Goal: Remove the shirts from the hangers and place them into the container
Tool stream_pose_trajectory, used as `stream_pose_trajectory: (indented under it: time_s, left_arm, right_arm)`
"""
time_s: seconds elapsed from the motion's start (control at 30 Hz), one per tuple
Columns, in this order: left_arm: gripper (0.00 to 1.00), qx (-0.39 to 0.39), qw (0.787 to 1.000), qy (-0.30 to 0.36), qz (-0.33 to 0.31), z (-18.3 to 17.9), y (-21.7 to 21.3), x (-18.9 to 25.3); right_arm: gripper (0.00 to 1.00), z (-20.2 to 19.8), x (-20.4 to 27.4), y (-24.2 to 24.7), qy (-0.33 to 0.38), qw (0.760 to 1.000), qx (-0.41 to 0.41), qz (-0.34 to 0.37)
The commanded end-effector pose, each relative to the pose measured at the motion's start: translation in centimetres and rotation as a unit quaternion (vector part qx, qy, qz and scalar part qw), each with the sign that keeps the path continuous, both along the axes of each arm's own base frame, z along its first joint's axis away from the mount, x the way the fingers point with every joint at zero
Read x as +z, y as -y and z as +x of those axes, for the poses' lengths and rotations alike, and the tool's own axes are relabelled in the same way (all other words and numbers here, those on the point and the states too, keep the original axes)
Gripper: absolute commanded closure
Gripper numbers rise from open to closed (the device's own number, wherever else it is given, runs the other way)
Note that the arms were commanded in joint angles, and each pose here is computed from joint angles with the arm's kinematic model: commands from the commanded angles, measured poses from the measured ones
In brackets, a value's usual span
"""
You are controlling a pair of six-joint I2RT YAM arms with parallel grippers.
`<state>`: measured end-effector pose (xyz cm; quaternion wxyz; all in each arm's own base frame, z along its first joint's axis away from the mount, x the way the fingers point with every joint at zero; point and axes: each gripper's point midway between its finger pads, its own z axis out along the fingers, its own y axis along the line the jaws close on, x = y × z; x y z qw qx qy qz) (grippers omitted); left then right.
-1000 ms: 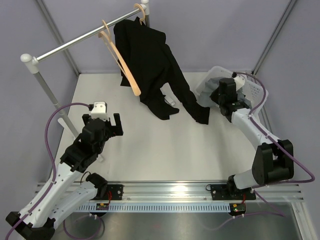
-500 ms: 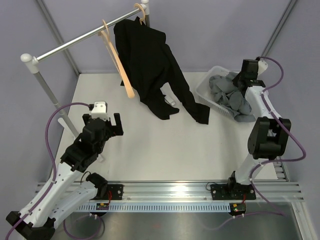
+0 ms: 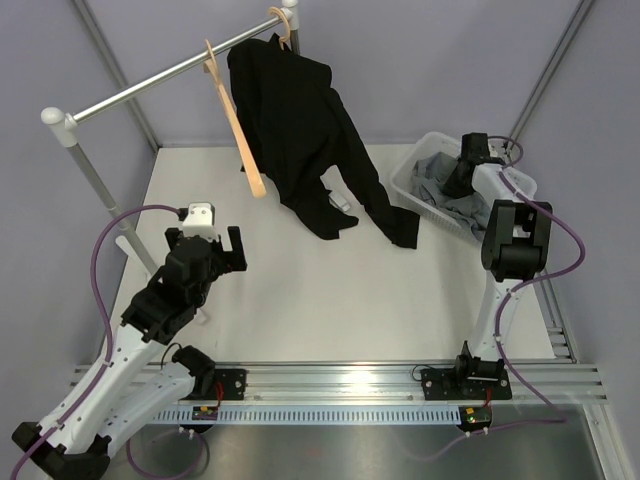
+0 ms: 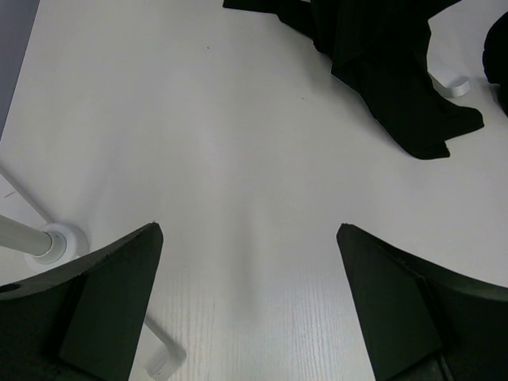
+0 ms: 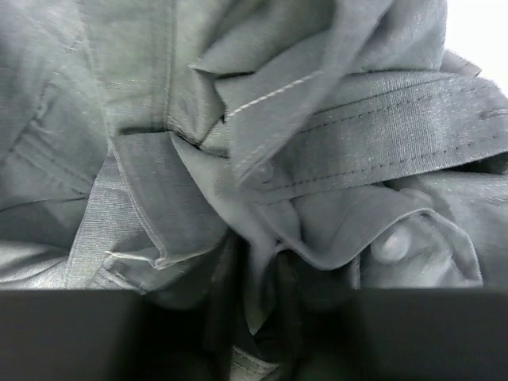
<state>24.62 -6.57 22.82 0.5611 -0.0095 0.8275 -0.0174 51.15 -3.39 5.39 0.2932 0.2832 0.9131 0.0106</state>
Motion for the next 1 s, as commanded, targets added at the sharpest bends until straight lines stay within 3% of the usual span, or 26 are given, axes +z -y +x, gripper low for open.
stream_pose_trajectory:
  time_s: [0.0,0.17,0.3,0.47,0.63,0.77,0.97]
  left_arm:
    - [0.01,-0.003,1.000,0.011,-0.003,0.3,0.1,0.3]
    - [0.01,-0.006,1.000,0.014,-0.007,0.2,0.2,0.6]
    - [0.01,-0.012,1.000,0.022,-0.016,-0.1,0.3,1.1]
    - [0.01,-0.015,0.999,0.033,-0.025,-0.3,0.3,1.8]
    - [0.01,-0.017,0.998,0.047,-0.037,-0.8,0.1,2.5]
    - [0.01,-0.020,0.997,0.056,-0.044,-1.0,0.2,3.0]
    - [0.01,-0.033,0.996,0.057,-0.055,-1.2,0.7,3.2]
  right_arm:
    - [0.63,0.1,3.5,-0.6,0.016,0.999,0.028,-0.004]
    - [0.46,-0.2,12.1,0.3,0.100,0.994,0.020,-0.038]
    - [0.25,-2.4,18.6,0.6,0.166,0.984,0.019,-0.059]
    - [0.10,-5.8,23.0,1.0,0.213,0.974,0.005,-0.072]
    - [0.07,-10.8,21.7,0.7,0.210,0.976,-0.007,-0.063]
    - [0.08,-14.8,18.1,-0.7,0.204,0.978,0.005,-0.033]
    - [0.07,-17.7,13.6,-1.8,0.173,0.984,0.024,-0.021]
